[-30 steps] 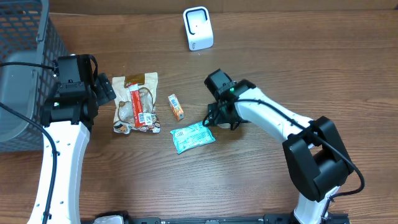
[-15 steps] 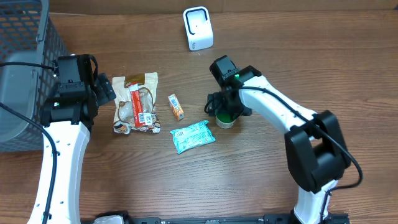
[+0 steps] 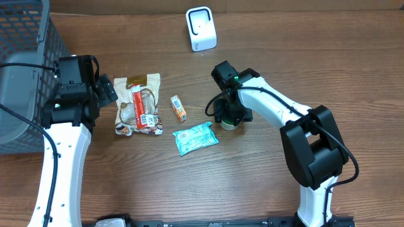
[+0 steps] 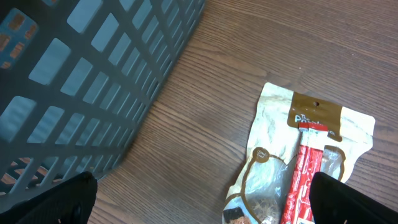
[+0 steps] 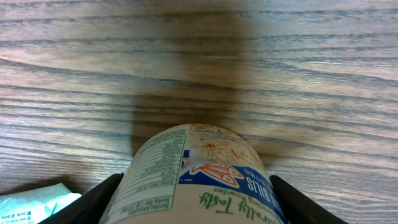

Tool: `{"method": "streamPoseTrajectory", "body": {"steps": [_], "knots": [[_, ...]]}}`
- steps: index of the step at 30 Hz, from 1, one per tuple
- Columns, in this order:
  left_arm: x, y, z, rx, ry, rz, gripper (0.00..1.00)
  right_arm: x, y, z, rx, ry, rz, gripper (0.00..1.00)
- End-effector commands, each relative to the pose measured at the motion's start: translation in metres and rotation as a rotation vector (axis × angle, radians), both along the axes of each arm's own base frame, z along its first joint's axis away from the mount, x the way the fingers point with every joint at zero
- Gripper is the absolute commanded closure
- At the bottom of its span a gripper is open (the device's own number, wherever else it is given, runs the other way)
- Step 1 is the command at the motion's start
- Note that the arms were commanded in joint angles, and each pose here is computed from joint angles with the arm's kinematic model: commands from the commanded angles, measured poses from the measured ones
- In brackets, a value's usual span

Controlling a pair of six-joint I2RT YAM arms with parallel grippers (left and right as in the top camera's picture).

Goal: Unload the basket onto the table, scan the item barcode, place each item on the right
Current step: 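Lift the jar and carry it up to the white scanner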

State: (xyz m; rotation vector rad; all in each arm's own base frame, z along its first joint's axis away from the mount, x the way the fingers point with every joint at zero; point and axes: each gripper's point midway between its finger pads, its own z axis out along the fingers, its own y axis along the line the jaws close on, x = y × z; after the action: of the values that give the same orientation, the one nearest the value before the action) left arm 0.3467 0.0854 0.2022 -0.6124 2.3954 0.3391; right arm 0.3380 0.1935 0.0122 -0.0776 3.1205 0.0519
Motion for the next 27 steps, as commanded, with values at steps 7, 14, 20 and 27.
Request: {"method": "streamPoseTrajectory", "body": {"steps": [7, 14, 20, 27], "knots": [[0.002, 0.001, 0.005, 0.015, -0.008, 0.004, 0.00, 0.014, 0.007, 0.017, 0.014, -0.022, -0.002, 0.76], [0.002, 0.001, 0.005, 0.015, -0.008, 0.004, 0.00, 0.044, 0.024, 0.112, 0.138, -0.242, -0.001, 0.72], [0.002, 0.001, 0.005, 0.015, -0.008, 0.004, 0.00, 0.054, 0.030, 0.166, 0.210, -0.371, 0.003, 0.96], [0.002, 0.001, 0.005, 0.015, -0.008, 0.004, 0.00, 0.055, 0.032, 0.171, 0.228, -0.385, 0.005, 0.96]]}}
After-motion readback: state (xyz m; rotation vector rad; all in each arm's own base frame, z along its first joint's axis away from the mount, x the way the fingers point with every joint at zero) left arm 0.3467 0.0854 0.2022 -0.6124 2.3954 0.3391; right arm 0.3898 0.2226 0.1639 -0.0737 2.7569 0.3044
